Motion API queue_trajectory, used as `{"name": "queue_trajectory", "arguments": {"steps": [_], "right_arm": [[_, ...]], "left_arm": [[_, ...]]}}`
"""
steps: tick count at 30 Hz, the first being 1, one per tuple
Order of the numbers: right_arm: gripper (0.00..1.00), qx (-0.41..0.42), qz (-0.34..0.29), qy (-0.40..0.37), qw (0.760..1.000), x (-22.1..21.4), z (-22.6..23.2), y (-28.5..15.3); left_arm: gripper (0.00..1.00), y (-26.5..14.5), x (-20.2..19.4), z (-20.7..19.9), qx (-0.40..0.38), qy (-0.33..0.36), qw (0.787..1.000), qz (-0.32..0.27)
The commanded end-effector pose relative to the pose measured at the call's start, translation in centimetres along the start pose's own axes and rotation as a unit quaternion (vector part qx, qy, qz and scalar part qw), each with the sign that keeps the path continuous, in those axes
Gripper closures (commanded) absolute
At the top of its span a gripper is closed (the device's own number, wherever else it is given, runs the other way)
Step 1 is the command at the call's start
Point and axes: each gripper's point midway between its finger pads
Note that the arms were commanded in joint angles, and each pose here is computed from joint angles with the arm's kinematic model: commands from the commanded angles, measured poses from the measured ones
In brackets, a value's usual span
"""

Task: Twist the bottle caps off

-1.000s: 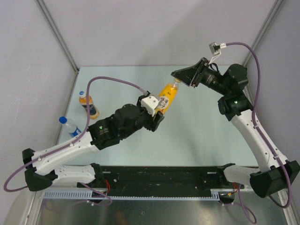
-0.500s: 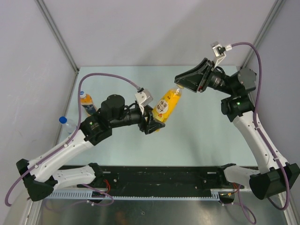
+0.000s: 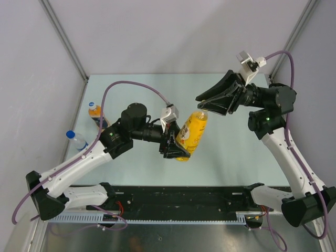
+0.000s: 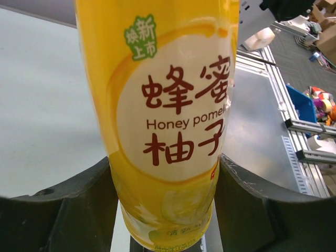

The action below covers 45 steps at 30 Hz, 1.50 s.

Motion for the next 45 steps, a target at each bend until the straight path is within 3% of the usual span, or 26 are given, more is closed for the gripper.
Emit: {"name": "queue_trajectory", "arguments": {"steps": [1, 7, 8, 13, 15, 17, 26, 37, 45], "right_arm": [[1.00, 0.020, 0.028, -0.035, 0.999, -1.4, 0.3, -0.2], [0.99, 0.002, 0.012, -0.026, 1.000, -0.8, -0.2, -0.2], [0.94, -0.002, 0.007, -0.024, 1.000, -0.6, -0.2, -0.3], [0.29, -0.027, -0.033, -0.021, 0.999, 1.5, 0.1, -0.9], [0.13, -0.036, -0.055, -0.020, 0.998, 2.7, 0.7, -1.3], [0.04, -0.046, -0.076, -0.024, 0.996, 3.8, 1.4, -1.8], [0.01, -0.134, -0.157, -0.048, 0.977, 7.0, 1.5, -3.8], [0.01, -0.245, -0.196, 0.049, 0.948, 6.5, -5.1, -5.7], [0.01, -0.316, -0.186, 0.128, 0.922, 5.0, -9.4, -5.8]], "left_arm": [[1.00, -1.0, 4.5, -4.7, -0.102, 0.104, 0.987, -0.070], [1.00, -0.8, 4.0, -4.0, -0.083, 0.093, 0.990, -0.072], [1.00, -0.8, 3.9, -3.8, -0.078, 0.091, 0.990, -0.072], [1.00, -0.9, 3.5, -2.1, -0.032, 0.077, 0.994, -0.076], [1.00, -1.1, 3.4, -1.0, -0.001, 0.068, 0.994, -0.081], [1.00, -1.4, 3.2, -0.1, 0.022, 0.062, 0.994, -0.084], [1.00, -1.9, 2.1, 2.4, 0.078, 0.043, 0.993, -0.083], [1.00, -3.2, 1.2, 6.8, 0.203, 0.026, 0.977, -0.066], [1.00, -4.5, 0.0, 10.4, 0.308, 0.017, 0.951, -0.032]]}}
Point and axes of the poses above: each gripper's point midway between its finger pads, its own y axis out along the fingers, its own z axis along the line the jaws close on, x = y × z, and after that the axes turned 4 degrees about y, right-handed
